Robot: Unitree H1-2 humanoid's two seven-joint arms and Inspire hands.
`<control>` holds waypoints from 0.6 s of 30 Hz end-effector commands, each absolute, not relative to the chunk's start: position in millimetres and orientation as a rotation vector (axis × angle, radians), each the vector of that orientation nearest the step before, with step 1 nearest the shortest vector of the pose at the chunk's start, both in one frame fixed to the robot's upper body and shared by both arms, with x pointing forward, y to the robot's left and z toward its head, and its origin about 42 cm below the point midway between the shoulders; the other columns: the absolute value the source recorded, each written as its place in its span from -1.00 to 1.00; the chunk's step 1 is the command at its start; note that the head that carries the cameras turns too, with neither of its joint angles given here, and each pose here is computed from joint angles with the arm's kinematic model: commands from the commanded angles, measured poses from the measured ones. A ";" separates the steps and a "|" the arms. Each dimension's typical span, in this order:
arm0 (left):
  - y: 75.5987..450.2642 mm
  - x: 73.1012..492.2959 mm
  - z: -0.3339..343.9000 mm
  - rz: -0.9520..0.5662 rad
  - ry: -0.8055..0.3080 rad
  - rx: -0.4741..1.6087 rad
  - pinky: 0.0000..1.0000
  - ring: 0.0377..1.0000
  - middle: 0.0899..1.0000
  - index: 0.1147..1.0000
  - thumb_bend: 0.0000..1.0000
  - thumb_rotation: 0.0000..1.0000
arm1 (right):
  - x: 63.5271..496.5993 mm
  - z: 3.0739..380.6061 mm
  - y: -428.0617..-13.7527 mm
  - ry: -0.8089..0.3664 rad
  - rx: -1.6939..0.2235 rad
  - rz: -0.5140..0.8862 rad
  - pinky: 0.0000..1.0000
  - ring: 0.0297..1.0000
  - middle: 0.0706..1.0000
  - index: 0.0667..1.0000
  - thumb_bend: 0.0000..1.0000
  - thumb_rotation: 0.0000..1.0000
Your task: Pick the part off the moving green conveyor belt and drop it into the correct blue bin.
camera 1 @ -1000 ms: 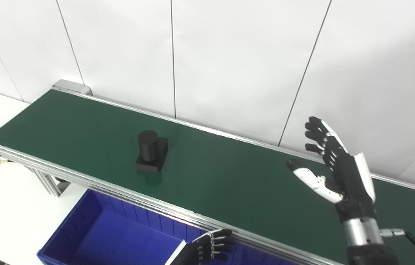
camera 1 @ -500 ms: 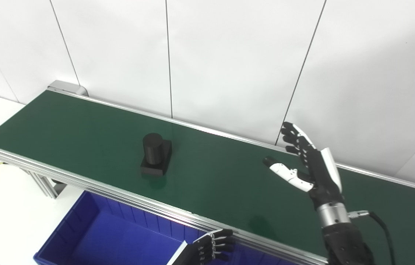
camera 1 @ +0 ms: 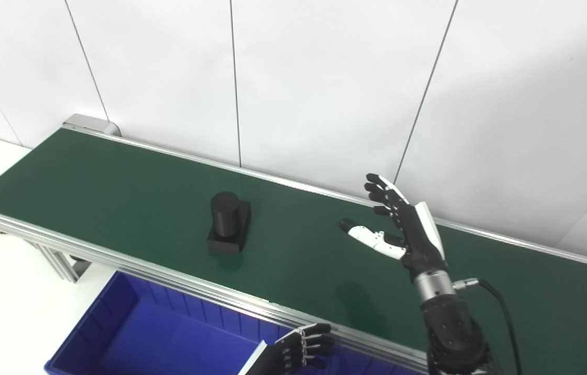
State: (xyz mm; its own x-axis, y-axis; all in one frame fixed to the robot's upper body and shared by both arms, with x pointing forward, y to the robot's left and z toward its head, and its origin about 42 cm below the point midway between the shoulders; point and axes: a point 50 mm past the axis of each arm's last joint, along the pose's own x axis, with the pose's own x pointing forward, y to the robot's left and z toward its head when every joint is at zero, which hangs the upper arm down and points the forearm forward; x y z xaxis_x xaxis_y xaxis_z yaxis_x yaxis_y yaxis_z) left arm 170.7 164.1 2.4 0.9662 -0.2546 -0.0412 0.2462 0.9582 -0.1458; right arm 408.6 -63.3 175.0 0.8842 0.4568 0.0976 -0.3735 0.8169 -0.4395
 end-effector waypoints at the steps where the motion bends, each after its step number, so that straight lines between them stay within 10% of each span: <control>1: 157.1 177.3 10.9 -0.264 -0.009 -0.140 0.38 0.49 0.53 0.60 0.85 0.08 | 418.3 203.4 -45.6 -0.326 -0.410 0.464 0.58 0.70 0.69 0.78 0.42 -0.12; 18: 143.1 179.6 12.2 -0.272 -0.010 -0.132 0.38 0.48 0.51 0.60 0.78 0.03 | 439.9 194.4 -18.3 -0.289 -0.512 0.527 0.64 0.72 0.70 0.78 0.46 -0.06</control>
State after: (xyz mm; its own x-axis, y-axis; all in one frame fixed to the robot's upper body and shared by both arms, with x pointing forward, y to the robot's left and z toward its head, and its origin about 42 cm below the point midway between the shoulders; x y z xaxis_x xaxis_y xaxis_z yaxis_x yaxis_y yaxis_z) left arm 174.0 148.8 4.0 0.9617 -0.2715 -0.0373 0.2643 0.9548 -0.1358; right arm 432.6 -38.5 161.6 0.8615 0.5077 0.0092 -0.4307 0.7403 -0.5162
